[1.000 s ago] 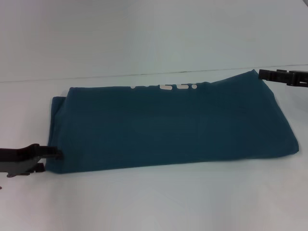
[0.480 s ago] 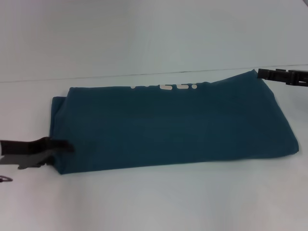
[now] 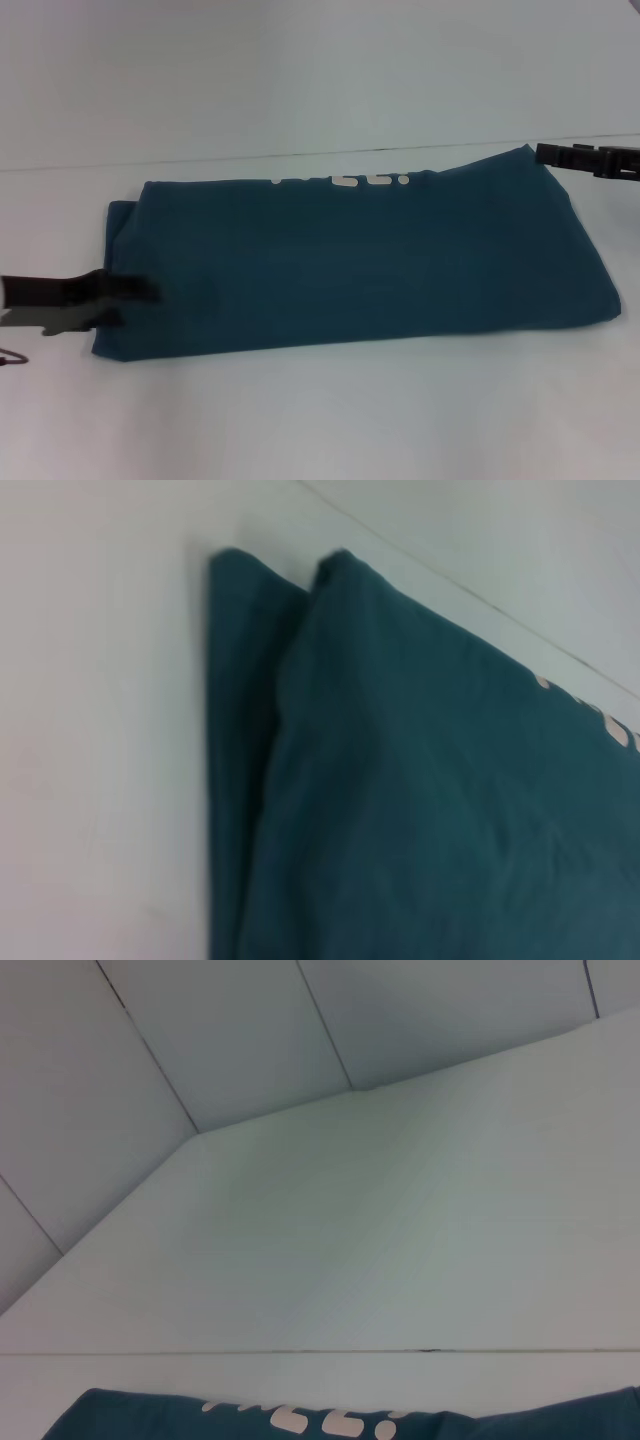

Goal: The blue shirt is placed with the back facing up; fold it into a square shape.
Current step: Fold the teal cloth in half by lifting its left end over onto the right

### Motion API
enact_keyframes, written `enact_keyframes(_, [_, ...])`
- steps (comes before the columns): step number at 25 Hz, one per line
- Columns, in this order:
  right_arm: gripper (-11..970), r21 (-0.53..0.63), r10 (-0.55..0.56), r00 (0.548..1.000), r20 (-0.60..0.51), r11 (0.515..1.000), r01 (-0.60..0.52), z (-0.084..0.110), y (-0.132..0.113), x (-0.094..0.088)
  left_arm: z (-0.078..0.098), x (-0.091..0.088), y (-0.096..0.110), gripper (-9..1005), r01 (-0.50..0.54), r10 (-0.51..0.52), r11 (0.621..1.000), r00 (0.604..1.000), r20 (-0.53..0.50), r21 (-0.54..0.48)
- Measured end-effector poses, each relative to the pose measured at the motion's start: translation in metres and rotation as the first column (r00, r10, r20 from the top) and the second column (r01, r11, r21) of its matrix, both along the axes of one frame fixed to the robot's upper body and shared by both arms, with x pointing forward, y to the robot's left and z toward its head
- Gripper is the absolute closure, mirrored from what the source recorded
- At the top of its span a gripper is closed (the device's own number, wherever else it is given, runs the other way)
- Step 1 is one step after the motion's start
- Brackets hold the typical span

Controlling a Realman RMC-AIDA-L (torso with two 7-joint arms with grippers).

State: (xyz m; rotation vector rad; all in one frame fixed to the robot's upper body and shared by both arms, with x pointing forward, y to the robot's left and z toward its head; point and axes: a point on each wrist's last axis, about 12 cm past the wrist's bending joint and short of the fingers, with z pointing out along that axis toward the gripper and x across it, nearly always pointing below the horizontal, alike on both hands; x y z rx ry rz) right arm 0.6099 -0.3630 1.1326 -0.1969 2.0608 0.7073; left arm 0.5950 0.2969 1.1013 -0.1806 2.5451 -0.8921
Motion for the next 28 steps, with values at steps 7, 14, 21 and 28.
enact_keyframes(7, [144, 0.001, 0.0, 1.0, 0.002, 1.0, 0.0, 0.0, 0.0, 0.0, -0.001, -0.012, 0.022, 272, -0.061, 0.061, 0.998, 0.998, 0.0, 0.018])
enact_keyframes(14, [143, 0.001, -0.001, 1.0, 0.006, 1.0, 0.001, 0.001, 0.0, 0.001, -0.007, -0.018, 0.027, 273, -0.084, 0.084, 0.996, 0.996, -0.027, 0.021])
enact_keyframes(21, [143, 0.001, -0.006, 1.0, 0.007, 1.0, 0.006, 0.003, -0.002, 0.001, -0.006, -0.022, 0.024, 272, -0.05, 0.051, 0.999, 0.996, -0.069, 0.008])
enact_keyframes(28, [144, 0.004, -0.008, 1.0, 0.004, 1.0, 0.008, 0.002, -0.003, 0.0, -0.008, -0.023, 0.024, 271, -0.039, 0.042, 0.999, 0.995, -0.09, 0.032])
